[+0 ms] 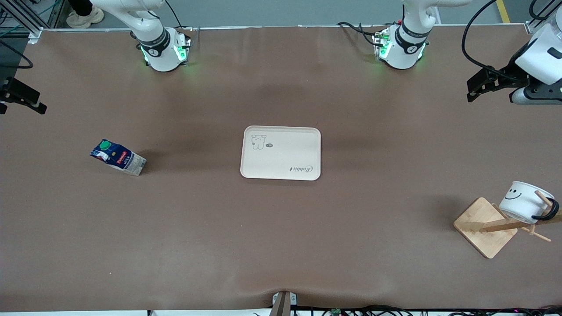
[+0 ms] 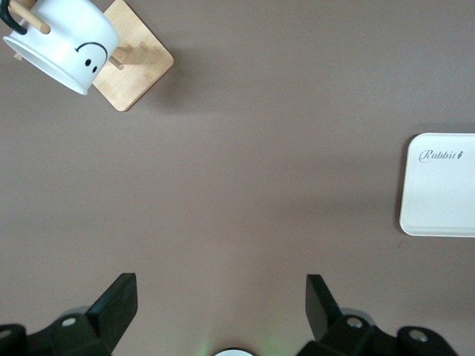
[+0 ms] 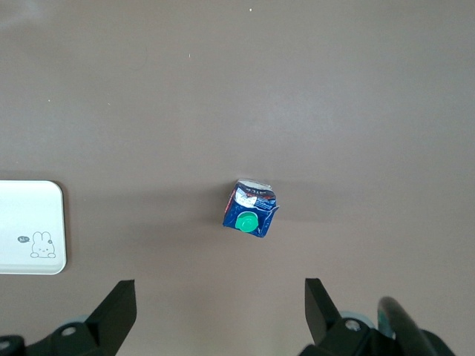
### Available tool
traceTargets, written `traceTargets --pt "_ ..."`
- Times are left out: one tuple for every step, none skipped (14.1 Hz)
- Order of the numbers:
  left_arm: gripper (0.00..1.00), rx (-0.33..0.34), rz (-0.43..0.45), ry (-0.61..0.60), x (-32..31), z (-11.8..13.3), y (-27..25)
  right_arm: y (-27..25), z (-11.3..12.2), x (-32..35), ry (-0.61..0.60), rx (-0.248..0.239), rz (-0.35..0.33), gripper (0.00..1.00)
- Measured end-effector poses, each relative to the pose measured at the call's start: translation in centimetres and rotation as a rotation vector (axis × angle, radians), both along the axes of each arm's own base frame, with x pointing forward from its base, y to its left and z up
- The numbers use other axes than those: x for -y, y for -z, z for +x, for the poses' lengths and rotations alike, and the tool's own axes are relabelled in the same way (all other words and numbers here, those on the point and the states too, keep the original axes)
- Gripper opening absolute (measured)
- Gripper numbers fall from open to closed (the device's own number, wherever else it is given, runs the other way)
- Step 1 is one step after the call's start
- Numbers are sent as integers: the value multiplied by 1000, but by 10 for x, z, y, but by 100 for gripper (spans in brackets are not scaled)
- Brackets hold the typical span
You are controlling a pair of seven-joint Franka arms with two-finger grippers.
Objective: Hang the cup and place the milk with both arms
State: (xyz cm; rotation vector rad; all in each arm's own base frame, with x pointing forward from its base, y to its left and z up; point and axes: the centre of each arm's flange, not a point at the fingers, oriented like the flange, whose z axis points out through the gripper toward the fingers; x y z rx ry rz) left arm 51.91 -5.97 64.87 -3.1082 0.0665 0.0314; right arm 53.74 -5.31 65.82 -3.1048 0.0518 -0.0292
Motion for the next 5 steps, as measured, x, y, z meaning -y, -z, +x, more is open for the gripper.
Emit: traceTargets --pt "100 1 0 0 0 0 -1 0 0 0 0 0 0 100" --pt "100 1 0 0 0 0 -1 0 0 0 0 1 0 100" --pt "100 2 0 0 0 0 -1 0 0 0 0 0 0 100" --pt "100 2 0 1 1 0 -1 0 0 1 1 0 0 100" --pt "100 3 0 2 1 0 -2 0 0 1 2 0 0 100"
